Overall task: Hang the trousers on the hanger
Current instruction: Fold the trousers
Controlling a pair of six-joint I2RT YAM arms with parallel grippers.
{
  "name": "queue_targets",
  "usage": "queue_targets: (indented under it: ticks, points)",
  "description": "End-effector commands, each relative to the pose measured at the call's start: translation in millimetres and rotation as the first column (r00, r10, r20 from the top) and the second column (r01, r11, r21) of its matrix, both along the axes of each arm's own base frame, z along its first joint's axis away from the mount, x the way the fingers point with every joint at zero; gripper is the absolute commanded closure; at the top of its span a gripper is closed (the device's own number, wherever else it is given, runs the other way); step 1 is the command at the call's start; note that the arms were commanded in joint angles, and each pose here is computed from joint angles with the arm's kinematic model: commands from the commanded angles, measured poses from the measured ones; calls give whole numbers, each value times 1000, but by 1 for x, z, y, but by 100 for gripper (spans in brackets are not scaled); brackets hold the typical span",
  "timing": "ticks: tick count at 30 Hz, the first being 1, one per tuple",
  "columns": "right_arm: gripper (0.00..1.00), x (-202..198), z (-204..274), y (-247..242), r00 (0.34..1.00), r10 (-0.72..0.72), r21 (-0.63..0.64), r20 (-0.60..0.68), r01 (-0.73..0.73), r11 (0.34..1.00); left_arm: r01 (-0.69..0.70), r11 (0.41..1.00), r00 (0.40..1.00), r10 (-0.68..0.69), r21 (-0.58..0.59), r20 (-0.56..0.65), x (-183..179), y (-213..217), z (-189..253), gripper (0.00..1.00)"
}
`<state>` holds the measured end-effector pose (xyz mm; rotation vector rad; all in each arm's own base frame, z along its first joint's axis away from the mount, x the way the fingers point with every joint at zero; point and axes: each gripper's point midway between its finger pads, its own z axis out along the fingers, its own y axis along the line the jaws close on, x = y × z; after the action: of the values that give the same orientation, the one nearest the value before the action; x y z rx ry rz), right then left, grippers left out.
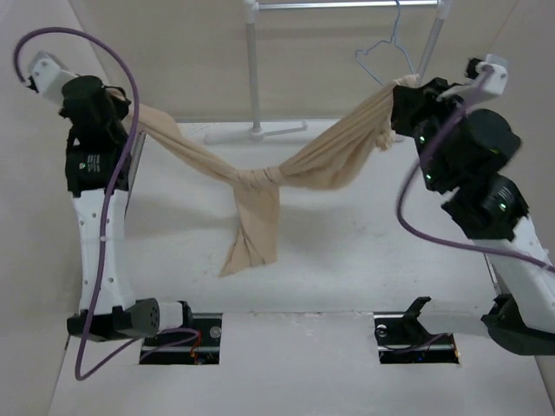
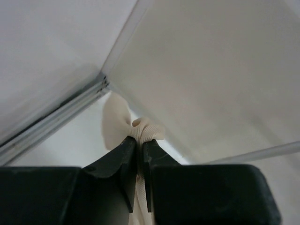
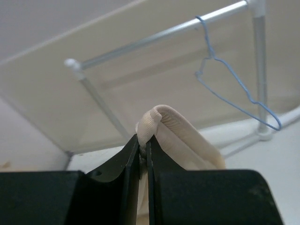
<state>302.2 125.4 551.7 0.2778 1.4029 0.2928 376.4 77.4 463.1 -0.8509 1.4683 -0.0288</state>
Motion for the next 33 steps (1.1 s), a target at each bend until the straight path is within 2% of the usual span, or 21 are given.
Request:
queue_targets:
  ticks: [1, 5, 7, 10, 12, 13, 14, 16, 17, 18, 20, 23, 26, 29, 31, 33]
  points:
    - [98, -100, 99, -60, 958, 81, 256, 274, -154, 954, -99, 995, 912, 80, 26, 403, -105, 14, 139, 93]
    - [97, -117, 78, -61, 960, 146, 287, 237, -213, 934, -134, 990, 887, 106, 32, 449, -129, 17, 154, 93]
    - [97, -108, 50, -57, 975, 115, 263, 191, -164, 951, -147, 987, 913, 113, 58, 393, -122, 20, 138, 93]
    - [97, -82, -26, -56, 998, 4, 229, 70, -20, 973, -149, 987, 967, 134, 56, 215, -105, 22, 48, 92]
    - [97, -60, -88, -62, 996, -81, 220, -29, 86, 972, -178, 984, 983, 177, 16, 54, -100, 26, -45, 88]
    - [98, -48, -122, -65, 990, -110, 217, -87, 127, 968, -184, 983, 982, 184, 6, -36, -98, 25, -93, 84]
    - [98, -37, -157, -68, 980, -126, 217, -155, 158, 963, -185, 983, 973, 184, 5, -139, -98, 25, -142, 75]
    - [98, -17, -222, -78, 946, -114, 272, -303, 201, 941, -173, 985, 931, 168, 13, -326, -105, 24, -214, 48]
    - [99, -8, -250, -81, 925, -79, 312, -372, 205, 928, -173, 985, 914, 165, 13, -371, -110, 24, -232, 34]
    - [99, -3, -273, -86, 905, -46, 356, -423, 213, 910, -178, 984, 909, 169, 10, -380, -113, 27, -237, 26]
    - [99, 1, -307, -102, 875, -22, 399, -483, 243, 884, -162, 987, 922, 152, 2, -357, -112, 26, -227, 22]
    - [97, -4, -329, -122, 850, -72, 370, -522, 302, 879, -74, 997, 938, 66, -10, -341, -97, 3, -214, 23]
    - [97, -4, -338, -125, 829, -81, 335, -553, 310, 890, 82, 996, 924, -84, -21, -372, -72, -47, -224, 31]
    - [97, -3, -338, -112, 829, -42, 346, -558, 278, 896, 277, 961, 854, -258, -24, -452, -41, -119, -252, 35]
    - [96, -4, -337, -101, 832, -20, 344, -554, 251, 905, 396, 918, 774, -353, -34, -526, -22, -167, -278, 33]
    - [96, -7, -332, -92, 843, 1, 347, -539, 220, 912, 449, 892, 703, -394, -61, -592, -4, -196, -308, 28]
